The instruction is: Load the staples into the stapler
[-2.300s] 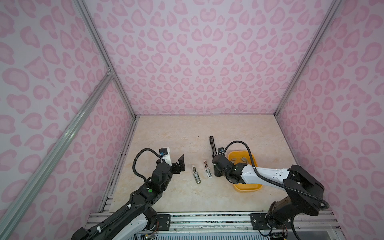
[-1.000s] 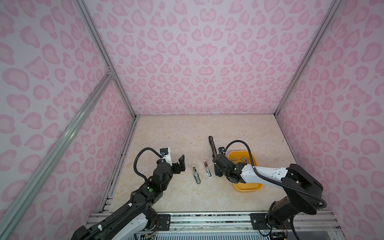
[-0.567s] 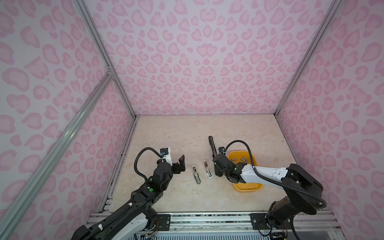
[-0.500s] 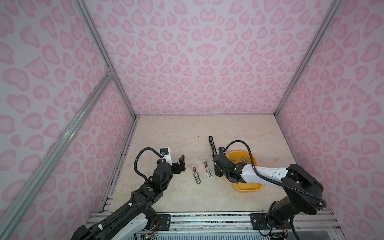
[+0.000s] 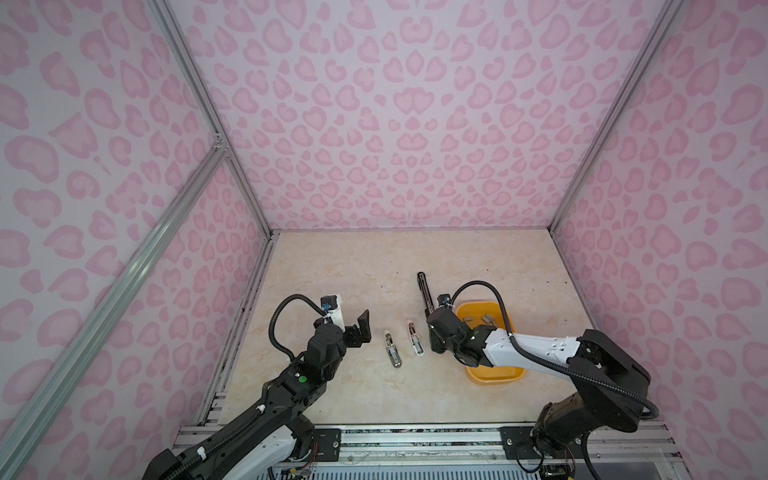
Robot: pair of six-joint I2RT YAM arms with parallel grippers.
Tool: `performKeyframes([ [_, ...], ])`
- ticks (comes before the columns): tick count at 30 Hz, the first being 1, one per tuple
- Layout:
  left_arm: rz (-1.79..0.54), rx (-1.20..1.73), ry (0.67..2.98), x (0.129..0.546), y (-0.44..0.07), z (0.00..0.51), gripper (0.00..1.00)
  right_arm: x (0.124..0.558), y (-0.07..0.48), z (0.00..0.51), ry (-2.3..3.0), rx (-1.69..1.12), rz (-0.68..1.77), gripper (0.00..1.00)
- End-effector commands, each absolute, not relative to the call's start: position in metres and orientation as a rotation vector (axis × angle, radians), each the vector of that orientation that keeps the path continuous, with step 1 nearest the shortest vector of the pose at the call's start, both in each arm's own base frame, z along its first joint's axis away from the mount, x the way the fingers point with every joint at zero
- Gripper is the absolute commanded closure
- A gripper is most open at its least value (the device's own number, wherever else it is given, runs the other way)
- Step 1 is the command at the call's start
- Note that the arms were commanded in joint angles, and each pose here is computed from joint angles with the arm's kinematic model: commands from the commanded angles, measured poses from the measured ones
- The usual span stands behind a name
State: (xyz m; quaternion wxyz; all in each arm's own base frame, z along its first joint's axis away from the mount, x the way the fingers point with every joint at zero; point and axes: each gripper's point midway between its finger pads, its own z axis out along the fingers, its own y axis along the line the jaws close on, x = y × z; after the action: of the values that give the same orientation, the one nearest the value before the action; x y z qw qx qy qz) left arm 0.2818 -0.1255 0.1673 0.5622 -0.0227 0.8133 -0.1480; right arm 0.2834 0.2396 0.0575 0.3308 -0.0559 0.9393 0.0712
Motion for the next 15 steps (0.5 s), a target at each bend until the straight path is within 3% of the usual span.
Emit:
performKeyframes([
  [1,-0.371,-0.066,1.885,0.285,-0.128,0.177,0.03,0.283,0.238,0.059,2.447,-0.154,0.181,0.8],
  [8,-0.367,-0.066,1.885,0.285,-0.127,0.177,0.03,0.285,0.23,0.083,2.372,-0.161,0.159,0.8],
  [15,-0.374,-0.067,1.88,0.284,-0.127,0.178,0.03,0.29,0.182,0.128,2.22,-0.066,0.007,0.82],
])
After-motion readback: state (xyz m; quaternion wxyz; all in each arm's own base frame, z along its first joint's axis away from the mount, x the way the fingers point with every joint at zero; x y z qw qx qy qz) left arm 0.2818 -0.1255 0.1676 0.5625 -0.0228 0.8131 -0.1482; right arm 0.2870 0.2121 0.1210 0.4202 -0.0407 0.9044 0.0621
